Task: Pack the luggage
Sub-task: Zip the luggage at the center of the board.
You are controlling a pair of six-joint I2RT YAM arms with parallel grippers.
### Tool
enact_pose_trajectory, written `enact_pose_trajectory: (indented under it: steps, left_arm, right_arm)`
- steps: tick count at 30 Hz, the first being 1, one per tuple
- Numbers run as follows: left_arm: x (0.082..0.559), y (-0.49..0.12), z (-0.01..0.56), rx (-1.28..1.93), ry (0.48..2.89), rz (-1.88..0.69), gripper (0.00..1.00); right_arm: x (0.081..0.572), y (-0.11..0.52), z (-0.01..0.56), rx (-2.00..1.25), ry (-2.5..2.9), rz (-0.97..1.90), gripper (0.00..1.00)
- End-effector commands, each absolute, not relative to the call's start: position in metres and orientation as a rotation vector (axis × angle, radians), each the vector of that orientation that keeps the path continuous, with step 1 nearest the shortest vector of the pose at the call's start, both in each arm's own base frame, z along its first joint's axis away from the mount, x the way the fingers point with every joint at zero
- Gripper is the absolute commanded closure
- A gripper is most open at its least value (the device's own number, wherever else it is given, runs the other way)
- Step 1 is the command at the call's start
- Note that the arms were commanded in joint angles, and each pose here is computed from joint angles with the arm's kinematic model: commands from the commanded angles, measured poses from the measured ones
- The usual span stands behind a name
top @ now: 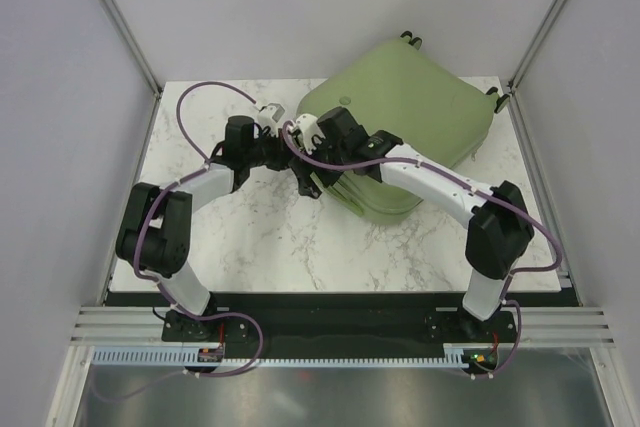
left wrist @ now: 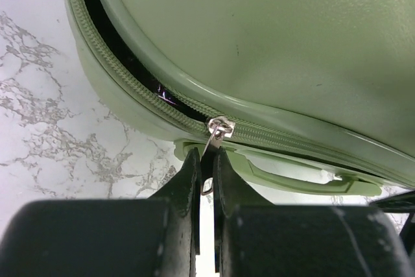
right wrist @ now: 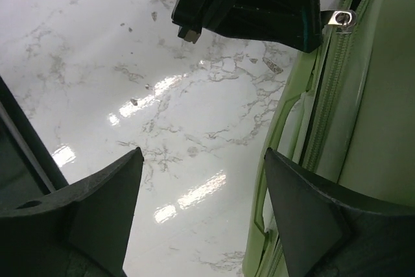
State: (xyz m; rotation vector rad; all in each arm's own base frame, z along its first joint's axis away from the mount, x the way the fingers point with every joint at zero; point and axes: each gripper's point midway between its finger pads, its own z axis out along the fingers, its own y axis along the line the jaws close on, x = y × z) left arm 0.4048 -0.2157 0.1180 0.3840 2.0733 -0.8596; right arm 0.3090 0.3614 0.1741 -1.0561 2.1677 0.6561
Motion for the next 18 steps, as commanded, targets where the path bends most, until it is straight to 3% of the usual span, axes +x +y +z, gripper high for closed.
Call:
enact_pose_trajectory:
  steps: [1, 8, 18]
  left_arm:
    - [0.401, -0.229, 0.133, 0.422, 2.042, -0.969, 0.98]
    - [0.401, -0.23, 0.135, 0.422, 2.039, -0.985, 0.98]
    - [0.402, -0.225, 0.134, 0.417, 2.039, -0.997, 0.98]
  right_arm:
    - [0.317, 0.364, 0.158, -1.181, 2.096, 0.524, 0.18]
    - [0.318, 0.356, 0.123, -1.238, 2.091, 0.232, 0.18]
    - [0.343, 0.335, 0.107, -0.98, 2.101, 0.0, 0.17]
